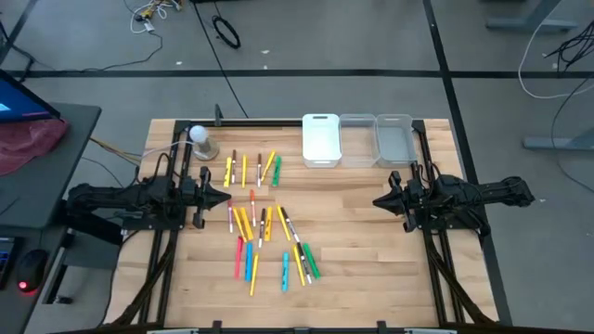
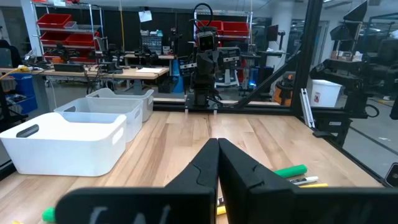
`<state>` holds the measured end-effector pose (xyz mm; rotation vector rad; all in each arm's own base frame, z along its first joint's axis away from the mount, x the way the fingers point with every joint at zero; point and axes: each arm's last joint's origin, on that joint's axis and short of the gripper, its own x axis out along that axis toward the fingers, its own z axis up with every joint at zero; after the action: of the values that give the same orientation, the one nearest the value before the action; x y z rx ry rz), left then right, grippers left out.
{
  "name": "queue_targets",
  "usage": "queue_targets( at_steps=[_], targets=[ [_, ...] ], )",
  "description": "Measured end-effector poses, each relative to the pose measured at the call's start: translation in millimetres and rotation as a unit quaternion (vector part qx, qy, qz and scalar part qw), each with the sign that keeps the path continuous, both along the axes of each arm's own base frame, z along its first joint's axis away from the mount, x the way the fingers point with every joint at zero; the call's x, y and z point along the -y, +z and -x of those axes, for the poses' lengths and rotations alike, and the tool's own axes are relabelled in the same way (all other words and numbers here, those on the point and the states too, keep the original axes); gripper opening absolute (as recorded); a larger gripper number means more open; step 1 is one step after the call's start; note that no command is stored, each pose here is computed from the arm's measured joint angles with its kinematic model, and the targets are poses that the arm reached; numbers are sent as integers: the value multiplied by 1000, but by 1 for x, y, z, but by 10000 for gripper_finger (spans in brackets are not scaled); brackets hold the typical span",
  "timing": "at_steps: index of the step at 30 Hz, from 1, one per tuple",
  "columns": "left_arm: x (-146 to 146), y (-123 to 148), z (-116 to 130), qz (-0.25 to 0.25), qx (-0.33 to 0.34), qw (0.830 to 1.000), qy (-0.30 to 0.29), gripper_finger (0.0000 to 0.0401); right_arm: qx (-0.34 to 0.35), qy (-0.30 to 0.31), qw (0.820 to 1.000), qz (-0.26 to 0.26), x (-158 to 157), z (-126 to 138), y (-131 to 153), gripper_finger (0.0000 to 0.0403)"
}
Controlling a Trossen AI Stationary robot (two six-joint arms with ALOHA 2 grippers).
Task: Pick & Place Markers
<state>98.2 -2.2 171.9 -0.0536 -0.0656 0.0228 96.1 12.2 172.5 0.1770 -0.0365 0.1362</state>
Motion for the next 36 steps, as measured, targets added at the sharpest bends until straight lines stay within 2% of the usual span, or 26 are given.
queue_targets(
  at_steps=[15, 17, 21, 26, 28, 31, 34, 36],
  targets=[
    [0, 0, 0, 1, 0, 1000, 0, 12, 0, 0, 1000, 0, 0, 0, 0, 27],
    [0, 0, 0, 16, 1, 1000, -1, 12, 0, 0, 1000, 0, 0, 0, 0, 27],
    [0, 2, 0, 95, 11, 995, -7, 12, 0, 0, 1000, 0, 0, 0, 0, 27],
    [-1, 7, 1, 144, 40, 989, -4, 12, 0, 0, 1000, 0, 0, 0, 0, 27],
    [-2, 7, 0, 153, 44, 987, 16, 12, 0, 0, 1000, 0, 0, 0, 0, 27],
    [-6, 2, -4, 153, 25, 983, 93, 12, 0, 0, 1000, 0, 0, 0, 0, 27],
    [-10, -7, -9, 138, -17, 974, 180, 12, 0, 0, 1000, 0, 0, 0, 0, 27],
    [-11, -13, -13, 141, -48, 965, 214, 12, 0, 0, 1000, 0, 0, 0, 0, 27]
  ],
)
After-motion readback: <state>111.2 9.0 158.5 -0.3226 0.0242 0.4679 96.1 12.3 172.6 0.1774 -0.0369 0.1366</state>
